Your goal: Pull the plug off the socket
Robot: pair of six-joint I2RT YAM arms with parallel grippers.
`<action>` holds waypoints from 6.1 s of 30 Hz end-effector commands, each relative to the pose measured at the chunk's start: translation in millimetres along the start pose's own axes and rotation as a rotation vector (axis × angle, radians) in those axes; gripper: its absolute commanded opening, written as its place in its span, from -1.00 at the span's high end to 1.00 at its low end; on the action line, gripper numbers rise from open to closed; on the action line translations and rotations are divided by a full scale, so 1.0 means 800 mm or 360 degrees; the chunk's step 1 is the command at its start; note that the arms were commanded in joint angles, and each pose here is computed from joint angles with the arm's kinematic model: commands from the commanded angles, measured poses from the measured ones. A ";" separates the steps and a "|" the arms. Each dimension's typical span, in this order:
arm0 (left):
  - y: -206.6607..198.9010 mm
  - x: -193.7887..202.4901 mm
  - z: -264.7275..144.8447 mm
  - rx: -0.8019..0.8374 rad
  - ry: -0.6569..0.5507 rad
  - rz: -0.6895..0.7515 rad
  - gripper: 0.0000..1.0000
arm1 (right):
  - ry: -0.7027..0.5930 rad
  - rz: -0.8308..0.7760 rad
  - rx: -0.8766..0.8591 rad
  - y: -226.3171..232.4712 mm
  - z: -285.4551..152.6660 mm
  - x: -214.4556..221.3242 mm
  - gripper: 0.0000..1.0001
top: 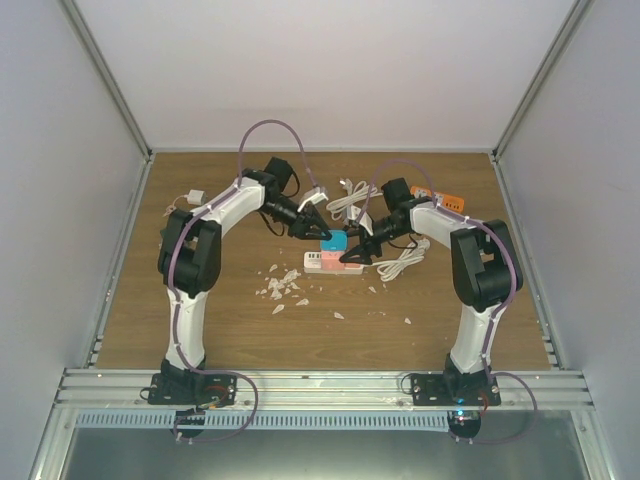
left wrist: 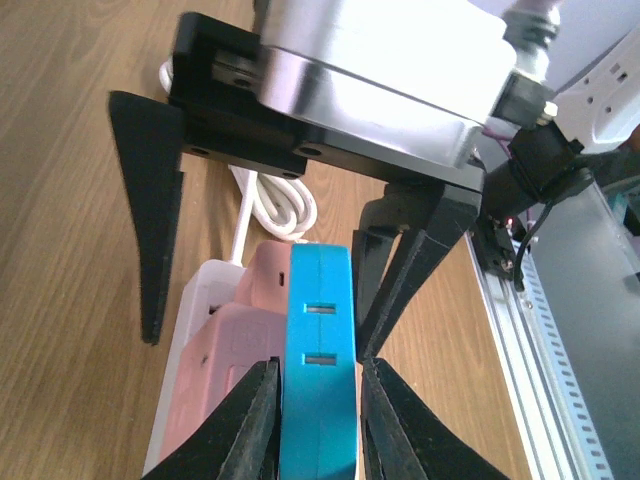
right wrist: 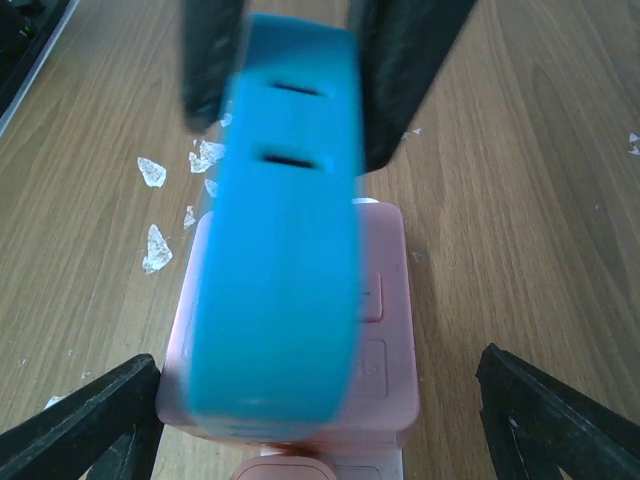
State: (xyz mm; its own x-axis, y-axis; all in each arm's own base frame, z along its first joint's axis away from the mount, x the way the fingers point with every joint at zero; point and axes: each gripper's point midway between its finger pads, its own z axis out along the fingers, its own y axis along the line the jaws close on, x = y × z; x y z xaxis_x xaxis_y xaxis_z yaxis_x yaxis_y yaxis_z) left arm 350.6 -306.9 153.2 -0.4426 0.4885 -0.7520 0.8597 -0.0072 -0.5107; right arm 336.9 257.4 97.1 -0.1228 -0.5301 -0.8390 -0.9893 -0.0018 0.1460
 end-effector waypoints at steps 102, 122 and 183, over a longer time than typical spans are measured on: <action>-0.098 -0.031 -0.031 0.0018 -0.0184 0.0380 1.00 | 0.0125 -0.0088 -0.0045 -0.009 0.076 -0.002 0.12; -0.091 0.000 -0.044 -0.0063 -0.0096 0.0320 1.00 | 0.0071 -0.0146 -0.0030 -0.005 0.063 -0.017 -0.17; -0.102 -0.221 -0.133 -0.0674 -0.0643 0.0868 1.00 | -0.0668 -0.0122 -0.0137 0.022 -0.132 -0.260 -0.38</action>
State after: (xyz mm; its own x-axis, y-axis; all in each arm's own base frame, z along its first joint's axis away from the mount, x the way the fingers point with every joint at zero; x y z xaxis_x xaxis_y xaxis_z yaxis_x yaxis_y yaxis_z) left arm 379.3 -297.7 376.9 0.0424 0.1484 -0.9880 0.9772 0.1996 0.0720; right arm 366.5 279.5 304.3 -0.1320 -0.1696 -0.9766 -0.9860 -0.0783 0.1469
